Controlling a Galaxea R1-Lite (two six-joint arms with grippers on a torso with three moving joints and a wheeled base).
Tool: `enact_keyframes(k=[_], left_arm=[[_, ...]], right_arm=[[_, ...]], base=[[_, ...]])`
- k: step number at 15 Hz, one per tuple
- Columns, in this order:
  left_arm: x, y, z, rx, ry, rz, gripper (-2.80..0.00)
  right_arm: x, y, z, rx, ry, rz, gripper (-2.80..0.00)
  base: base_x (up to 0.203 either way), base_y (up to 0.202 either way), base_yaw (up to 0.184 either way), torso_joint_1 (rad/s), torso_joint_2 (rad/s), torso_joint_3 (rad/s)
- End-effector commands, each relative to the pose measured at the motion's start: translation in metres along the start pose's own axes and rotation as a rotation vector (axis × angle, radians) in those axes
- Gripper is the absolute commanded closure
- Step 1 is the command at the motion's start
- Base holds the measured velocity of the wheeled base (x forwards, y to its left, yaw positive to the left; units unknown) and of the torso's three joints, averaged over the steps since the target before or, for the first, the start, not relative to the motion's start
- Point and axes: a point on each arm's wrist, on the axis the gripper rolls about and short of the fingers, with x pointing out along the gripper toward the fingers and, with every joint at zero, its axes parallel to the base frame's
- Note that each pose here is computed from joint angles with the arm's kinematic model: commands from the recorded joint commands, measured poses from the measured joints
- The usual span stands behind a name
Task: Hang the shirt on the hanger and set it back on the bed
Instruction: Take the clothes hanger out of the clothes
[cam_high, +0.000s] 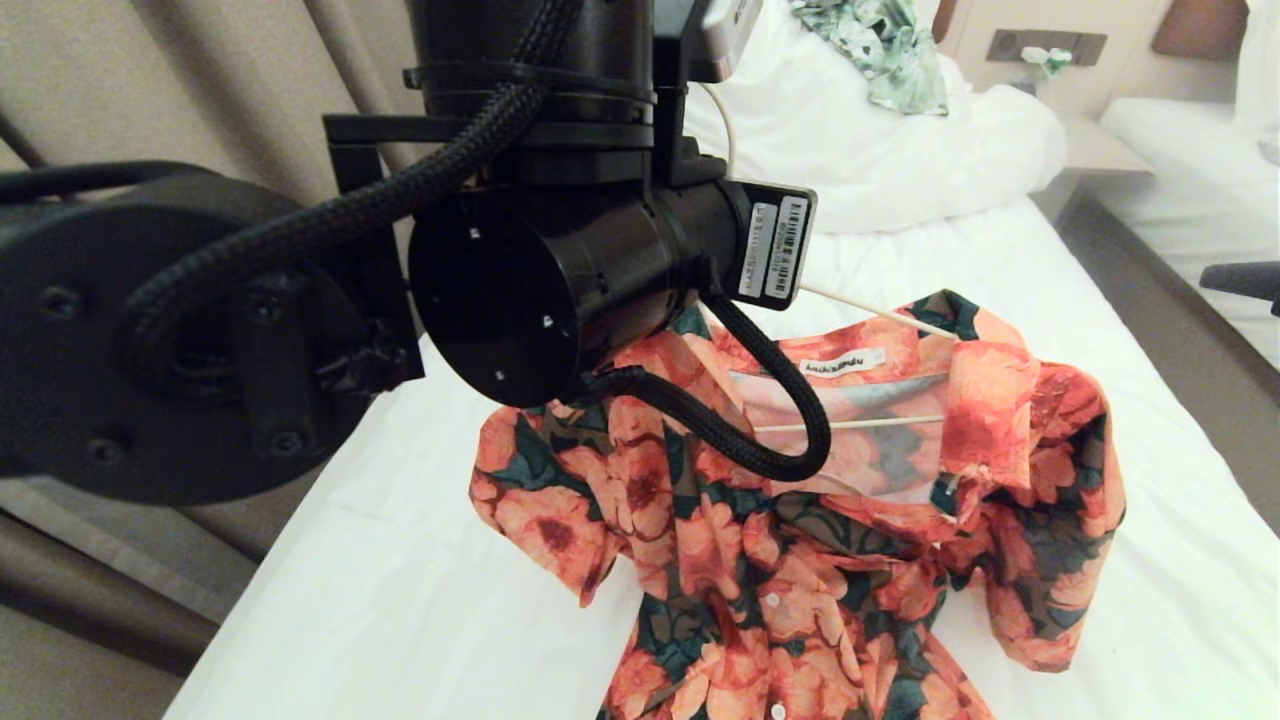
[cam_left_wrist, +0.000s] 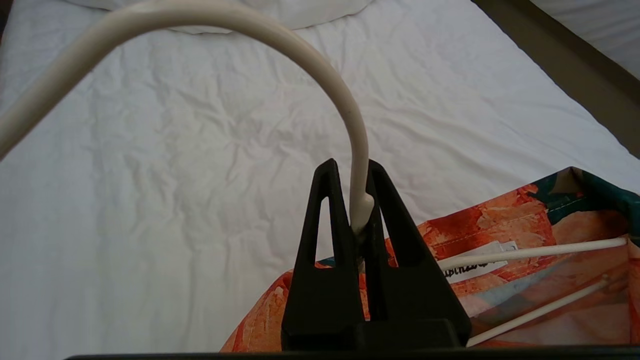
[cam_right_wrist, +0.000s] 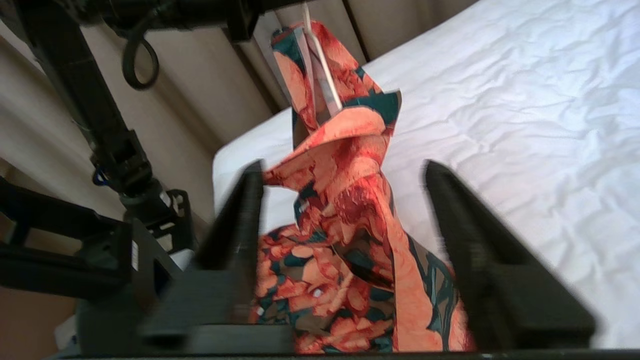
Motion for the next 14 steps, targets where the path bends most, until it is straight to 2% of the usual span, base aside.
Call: enact_keyframes(k=[1, 5, 11, 14], left_arm=[[0.000, 0.001, 0.000, 0.000, 0.000, 0.004, 0.00], [0.000, 0.000, 0.000, 0.002, 0.000, 0.003, 0.00], [0.000, 0.001, 0.000, 0.001, -0.001, 0.005, 0.00], [0.001, 0.003, 0.000, 0.001, 0.000, 0.011, 0.00]], right_arm=[[0.001, -0.008, -0.002, 0.007, 0.000, 0.005, 0.00], [0.003, -0.020, -0.004, 0.011, 0.001, 0.009, 0.00], [0.005, -0.021, -0.005, 0.016, 0.002, 0.018, 0.00], [0.015, -0.020, -0.006, 0.022, 0.007, 0.065, 0.00]], base=[[0.000, 0.000, 0.000, 0.000, 0.00, 0.000], [0.000, 0.000, 0.000, 0.040, -0.17, -0.127], [0.000, 0.000, 0.000, 0.137, -0.48, -0.345], [0.000, 0.000, 0.000, 0.190, -0.54, -0.361]])
